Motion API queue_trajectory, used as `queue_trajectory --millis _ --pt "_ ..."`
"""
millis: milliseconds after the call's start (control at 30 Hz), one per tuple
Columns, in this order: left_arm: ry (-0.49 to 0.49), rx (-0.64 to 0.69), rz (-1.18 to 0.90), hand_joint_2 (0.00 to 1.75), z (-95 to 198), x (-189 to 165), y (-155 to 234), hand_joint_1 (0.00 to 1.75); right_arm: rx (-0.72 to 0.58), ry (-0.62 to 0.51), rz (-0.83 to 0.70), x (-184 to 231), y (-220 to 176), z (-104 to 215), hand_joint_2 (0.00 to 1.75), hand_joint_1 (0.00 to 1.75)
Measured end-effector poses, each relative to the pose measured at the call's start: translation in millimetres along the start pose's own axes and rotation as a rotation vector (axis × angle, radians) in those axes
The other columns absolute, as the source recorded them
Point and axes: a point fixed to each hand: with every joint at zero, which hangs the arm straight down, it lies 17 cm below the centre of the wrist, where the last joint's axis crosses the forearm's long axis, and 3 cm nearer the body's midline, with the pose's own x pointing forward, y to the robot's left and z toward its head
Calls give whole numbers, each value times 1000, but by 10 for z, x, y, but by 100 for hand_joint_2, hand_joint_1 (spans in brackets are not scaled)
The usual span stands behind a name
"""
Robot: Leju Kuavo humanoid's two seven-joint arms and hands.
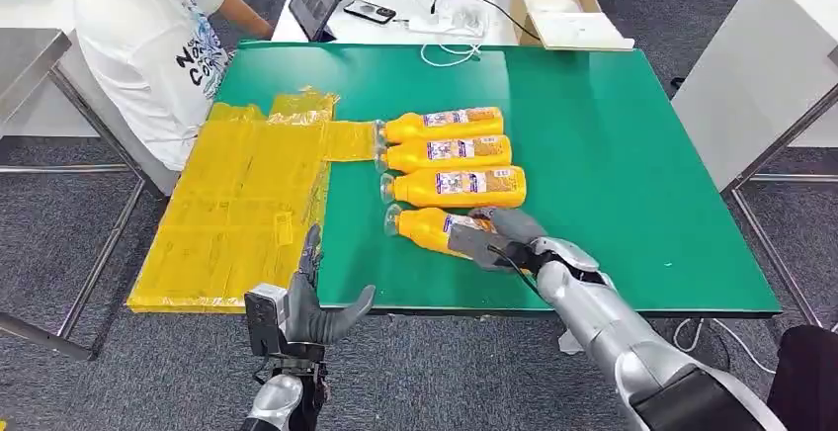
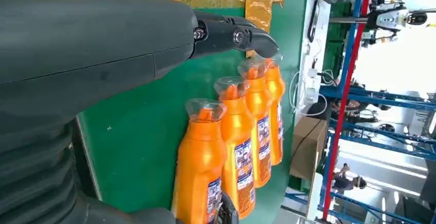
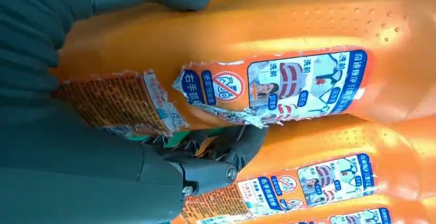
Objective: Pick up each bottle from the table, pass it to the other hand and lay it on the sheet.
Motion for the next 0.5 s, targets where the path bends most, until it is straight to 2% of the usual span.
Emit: queue_trajectory --millis 133,300,400,500 --pt "5 -3 1 175 3 -18 -5 0 25 -4 -12 -11 1 17 175 175" --pt "4 -12 7 175 8 -21 -28 0 36 -80 -70 75 -11 63 175 175" --pt "-6 -9 10 175 9 -5 -23 0 -83 -227 -126 309 -75 125 175 175" --pt "-12 -9 11 175 7 9 -25 0 -236 -398 -208 765 -14 296 175 175"
